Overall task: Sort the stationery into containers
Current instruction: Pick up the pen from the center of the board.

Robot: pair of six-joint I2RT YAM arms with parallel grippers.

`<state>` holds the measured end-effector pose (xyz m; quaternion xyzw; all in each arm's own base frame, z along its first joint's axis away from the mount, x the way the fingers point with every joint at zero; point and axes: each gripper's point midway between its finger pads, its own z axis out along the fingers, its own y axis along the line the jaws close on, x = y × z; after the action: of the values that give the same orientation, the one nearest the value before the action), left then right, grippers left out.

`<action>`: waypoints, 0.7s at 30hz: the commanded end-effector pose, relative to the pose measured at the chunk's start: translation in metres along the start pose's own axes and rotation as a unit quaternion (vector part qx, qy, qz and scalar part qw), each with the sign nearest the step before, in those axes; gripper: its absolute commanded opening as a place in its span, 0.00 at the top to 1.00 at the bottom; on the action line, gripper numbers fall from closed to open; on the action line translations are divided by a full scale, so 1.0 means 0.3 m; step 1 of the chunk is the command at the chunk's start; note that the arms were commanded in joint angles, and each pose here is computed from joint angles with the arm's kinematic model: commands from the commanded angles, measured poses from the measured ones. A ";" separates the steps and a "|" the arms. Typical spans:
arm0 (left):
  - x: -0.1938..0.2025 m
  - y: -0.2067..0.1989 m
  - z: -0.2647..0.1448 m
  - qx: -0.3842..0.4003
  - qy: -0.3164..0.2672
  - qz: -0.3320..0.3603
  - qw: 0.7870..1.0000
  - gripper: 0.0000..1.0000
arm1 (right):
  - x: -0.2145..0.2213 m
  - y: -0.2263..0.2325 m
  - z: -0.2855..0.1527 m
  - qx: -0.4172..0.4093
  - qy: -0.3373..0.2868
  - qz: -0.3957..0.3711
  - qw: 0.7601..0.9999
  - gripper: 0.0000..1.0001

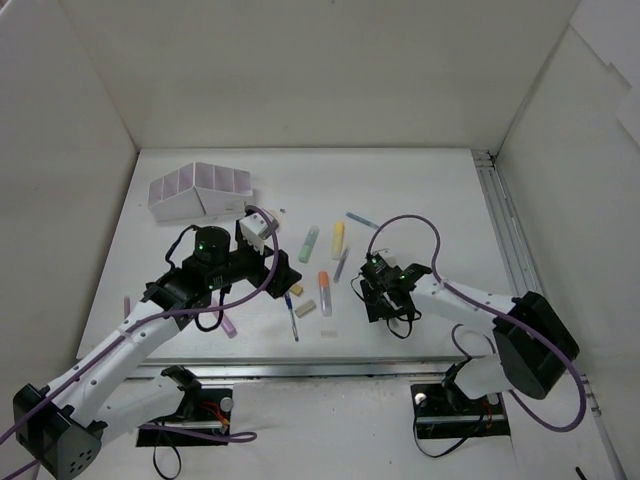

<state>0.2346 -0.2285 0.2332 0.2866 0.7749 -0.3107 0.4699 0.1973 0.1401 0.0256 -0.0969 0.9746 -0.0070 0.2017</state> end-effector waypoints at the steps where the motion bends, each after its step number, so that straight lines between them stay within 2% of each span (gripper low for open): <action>1: -0.055 -0.001 0.014 0.002 -0.027 0.017 0.999 0.00 | -0.031 0.013 0.034 -0.007 0.017 0.013 1.000 0.48; 5: -0.037 0.001 0.019 -0.002 -0.017 0.019 1.000 0.00 | -0.021 0.014 0.067 -0.015 0.041 0.019 0.999 0.51; 8: -0.026 0.000 0.024 0.001 -0.011 0.020 1.000 0.00 | -0.013 0.011 0.077 -0.022 0.052 0.027 0.998 0.61; 9: -0.020 -0.001 0.028 0.003 -0.008 0.020 1.000 0.00 | -0.010 0.016 0.078 -0.028 0.055 0.029 0.998 0.69; 12: 0.005 -0.009 0.036 0.015 0.004 0.023 1.000 0.00 | 0.005 0.014 0.081 -0.031 0.063 0.029 0.997 0.78; 14: 0.037 -0.031 0.048 0.034 0.019 0.027 0.999 0.00 | 0.007 0.015 0.076 -0.035 0.062 0.030 0.997 0.89; 15: 0.057 -0.033 0.055 0.041 0.031 0.028 0.998 0.01 | 0.011 0.014 0.075 -0.035 0.062 0.029 0.997 1.00; 18: 0.136 -0.085 0.083 0.072 0.069 0.051 0.994 0.00 | -0.010 0.010 0.060 -0.036 0.047 0.024 0.998 1.00; 21: 0.230 -0.138 0.124 0.100 0.117 0.073 0.985 0.02 | -0.068 -0.009 0.016 -0.032 0.006 0.021 0.999 1.00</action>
<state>0.2100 -0.2567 0.1787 0.3667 0.7860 -0.3122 0.3877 0.2085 0.1458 0.0084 -0.0792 0.9842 0.0292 0.1558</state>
